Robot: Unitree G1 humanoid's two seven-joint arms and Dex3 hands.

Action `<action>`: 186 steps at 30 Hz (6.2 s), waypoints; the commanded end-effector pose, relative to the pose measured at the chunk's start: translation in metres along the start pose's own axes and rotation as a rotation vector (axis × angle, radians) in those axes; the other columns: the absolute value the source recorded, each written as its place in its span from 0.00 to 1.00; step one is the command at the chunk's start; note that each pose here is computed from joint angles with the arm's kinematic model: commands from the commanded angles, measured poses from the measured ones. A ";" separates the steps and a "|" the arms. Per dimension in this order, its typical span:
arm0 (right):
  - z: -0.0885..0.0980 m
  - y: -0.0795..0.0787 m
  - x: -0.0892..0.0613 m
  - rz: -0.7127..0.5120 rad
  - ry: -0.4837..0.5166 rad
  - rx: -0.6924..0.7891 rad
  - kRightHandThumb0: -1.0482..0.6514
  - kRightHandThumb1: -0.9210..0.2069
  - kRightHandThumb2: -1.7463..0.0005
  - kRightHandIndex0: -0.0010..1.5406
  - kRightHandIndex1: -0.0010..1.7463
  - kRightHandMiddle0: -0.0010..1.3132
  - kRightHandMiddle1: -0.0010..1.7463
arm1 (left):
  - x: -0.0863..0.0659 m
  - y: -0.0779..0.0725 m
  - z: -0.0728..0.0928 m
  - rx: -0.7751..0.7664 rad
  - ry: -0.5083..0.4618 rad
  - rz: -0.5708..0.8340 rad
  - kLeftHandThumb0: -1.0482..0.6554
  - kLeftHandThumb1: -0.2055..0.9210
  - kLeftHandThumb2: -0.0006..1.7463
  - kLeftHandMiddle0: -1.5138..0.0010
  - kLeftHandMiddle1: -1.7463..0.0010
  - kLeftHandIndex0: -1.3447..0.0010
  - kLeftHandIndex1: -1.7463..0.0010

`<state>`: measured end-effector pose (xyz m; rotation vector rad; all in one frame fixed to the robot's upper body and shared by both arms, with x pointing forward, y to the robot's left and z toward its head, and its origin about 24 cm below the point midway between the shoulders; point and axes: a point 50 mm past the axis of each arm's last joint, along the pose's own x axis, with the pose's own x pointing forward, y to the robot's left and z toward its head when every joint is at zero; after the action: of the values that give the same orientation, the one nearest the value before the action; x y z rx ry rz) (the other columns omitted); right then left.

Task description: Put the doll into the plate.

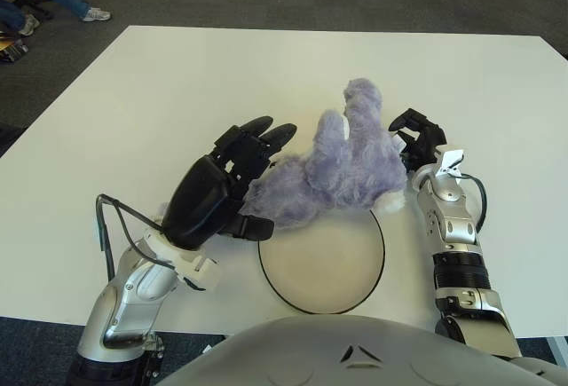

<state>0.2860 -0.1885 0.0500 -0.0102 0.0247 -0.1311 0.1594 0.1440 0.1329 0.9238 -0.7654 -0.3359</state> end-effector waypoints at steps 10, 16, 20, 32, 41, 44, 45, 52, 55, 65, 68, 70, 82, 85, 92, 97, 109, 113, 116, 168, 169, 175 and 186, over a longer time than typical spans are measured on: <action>-0.010 -0.003 -0.003 -0.005 0.051 -0.015 0.61 0.88 0.03 0.59 1.00 0.58 0.89 | 0.000 0.005 0.002 -0.044 -0.035 -0.061 0.00 1.00 0.68 0.88 0.89 1.00 0.67; -0.010 -0.003 -0.003 -0.006 0.053 -0.018 0.61 0.88 0.04 0.59 1.00 0.59 0.87 | 0.001 0.007 0.002 -0.085 -0.065 -0.042 0.00 1.00 0.66 0.87 0.90 1.00 0.61; -0.010 -0.002 -0.003 -0.004 0.053 -0.016 0.61 0.87 0.05 0.58 1.00 0.59 0.87 | 0.001 0.008 0.000 -0.114 -0.071 -0.018 0.00 1.00 0.68 0.85 0.89 1.00 0.58; -0.010 -0.002 -0.001 -0.008 0.054 -0.015 0.61 0.86 0.04 0.58 1.00 0.58 0.88 | -0.001 0.045 -0.001 -0.388 0.003 0.191 0.00 1.00 0.67 0.83 0.89 1.00 0.56; -0.011 -0.002 -0.001 -0.006 0.053 -0.009 0.61 0.87 0.04 0.59 1.00 0.58 0.88 | -0.007 0.076 -0.032 -0.256 0.277 0.306 0.00 1.00 0.66 0.79 0.87 1.00 0.53; -0.011 -0.003 0.000 -0.006 0.053 -0.009 0.61 0.87 0.04 0.58 1.00 0.58 0.88 | 0.005 0.092 -0.045 -0.174 0.295 0.433 0.00 1.00 0.66 0.78 0.87 1.00 0.52; -0.011 -0.003 0.000 -0.007 0.054 -0.010 0.61 0.87 0.04 0.58 1.00 0.58 0.88 | 0.005 0.097 -0.047 -0.183 0.310 0.468 0.00 1.00 0.66 0.78 0.87 1.00 0.52; -0.011 -0.003 0.001 -0.005 0.055 -0.015 0.61 0.86 0.05 0.58 1.00 0.58 0.87 | 0.012 0.111 -0.062 -0.311 0.387 0.540 0.00 1.00 0.69 0.74 0.84 1.00 0.65; -0.011 -0.004 0.000 -0.003 0.055 -0.017 0.61 0.86 0.05 0.58 1.00 0.58 0.87 | 0.018 0.116 -0.072 -0.275 0.406 0.599 0.02 1.00 0.68 0.68 0.73 1.00 0.67; -0.011 -0.006 -0.001 -0.006 0.056 -0.021 0.61 0.87 0.05 0.58 1.00 0.59 0.86 | 0.035 0.087 -0.108 -0.605 0.386 0.771 0.14 1.00 0.59 0.48 0.05 0.93 0.16; -0.011 -0.006 -0.001 -0.007 0.056 -0.019 0.61 0.87 0.05 0.58 1.00 0.60 0.86 | 0.035 0.084 -0.110 -0.635 0.368 0.775 0.18 1.00 0.53 0.39 0.02 0.83 0.08; -0.011 -0.006 -0.002 -0.007 0.056 -0.019 0.61 0.87 0.05 0.58 1.00 0.60 0.86 | 0.035 0.083 -0.111 -0.647 0.346 0.763 0.23 0.95 0.51 0.36 0.01 0.79 0.05; -0.011 -0.007 -0.003 -0.013 0.058 -0.024 0.61 0.86 0.05 0.58 1.00 0.60 0.85 | 0.033 0.068 -0.110 -0.702 0.337 0.690 0.34 0.50 0.72 0.25 0.00 0.57 0.00; -0.011 -0.007 -0.004 -0.015 0.060 -0.023 0.61 0.86 0.06 0.58 1.00 0.60 0.85 | 0.034 0.060 -0.110 -0.735 0.354 0.672 0.32 0.41 0.80 0.23 0.00 0.51 0.00; -0.011 -0.007 -0.004 -0.021 0.064 -0.026 0.61 0.86 0.06 0.58 1.00 0.59 0.85 | 0.028 0.031 -0.126 -0.908 0.468 0.578 0.29 0.33 0.86 0.22 0.00 0.45 0.00; -0.010 -0.007 -0.004 -0.021 0.064 -0.022 0.61 0.86 0.06 0.58 1.00 0.59 0.86 | 0.025 0.024 -0.130 -0.950 0.527 0.496 0.30 0.34 0.85 0.25 0.00 0.46 0.00; -0.010 -0.007 -0.004 -0.020 0.066 -0.026 0.61 0.86 0.05 0.58 1.00 0.59 0.86 | 0.022 0.009 -0.133 -0.962 0.647 0.453 0.31 0.37 0.83 0.31 0.00 0.48 0.00; -0.010 -0.007 -0.004 -0.017 0.063 -0.022 0.61 0.86 0.05 0.58 1.00 0.59 0.87 | 0.021 0.006 -0.134 -0.951 0.667 0.452 0.30 0.35 0.85 0.29 0.00 0.47 0.00; -0.010 -0.007 -0.004 -0.016 0.060 -0.017 0.61 0.86 0.05 0.58 1.00 0.58 0.87 | 0.020 0.002 -0.134 -0.950 0.673 0.451 0.30 0.33 0.86 0.28 0.00 0.45 0.00; -0.011 -0.012 -0.004 -0.075 0.065 0.014 0.61 0.92 0.01 0.61 1.00 0.63 0.86 | -0.005 -0.073 -0.142 -1.090 0.774 0.693 0.33 0.43 0.78 0.12 0.00 0.52 0.00; -0.011 -0.012 -0.004 -0.076 0.064 0.015 0.61 0.92 0.01 0.61 1.00 0.63 0.86 | -0.005 -0.074 -0.142 -1.089 0.777 0.692 0.33 0.43 0.78 0.12 0.00 0.53 0.00; -0.012 -0.014 -0.005 -0.079 0.065 0.015 0.61 0.92 0.01 0.61 1.00 0.62 0.87 | -0.009 -0.078 -0.144 -1.092 0.795 0.689 0.33 0.44 0.77 0.12 0.00 0.53 0.00; -0.012 -0.015 -0.004 -0.078 0.068 0.004 0.61 0.91 0.02 0.60 1.00 0.63 0.85 | -0.012 -0.077 -0.147 -1.032 0.797 0.650 0.33 0.43 0.78 0.12 0.00 0.52 0.00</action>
<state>0.2834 -0.1999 0.0491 -0.0004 0.0401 -0.2011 0.2776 0.1944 0.0433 -0.2190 -0.1779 0.1994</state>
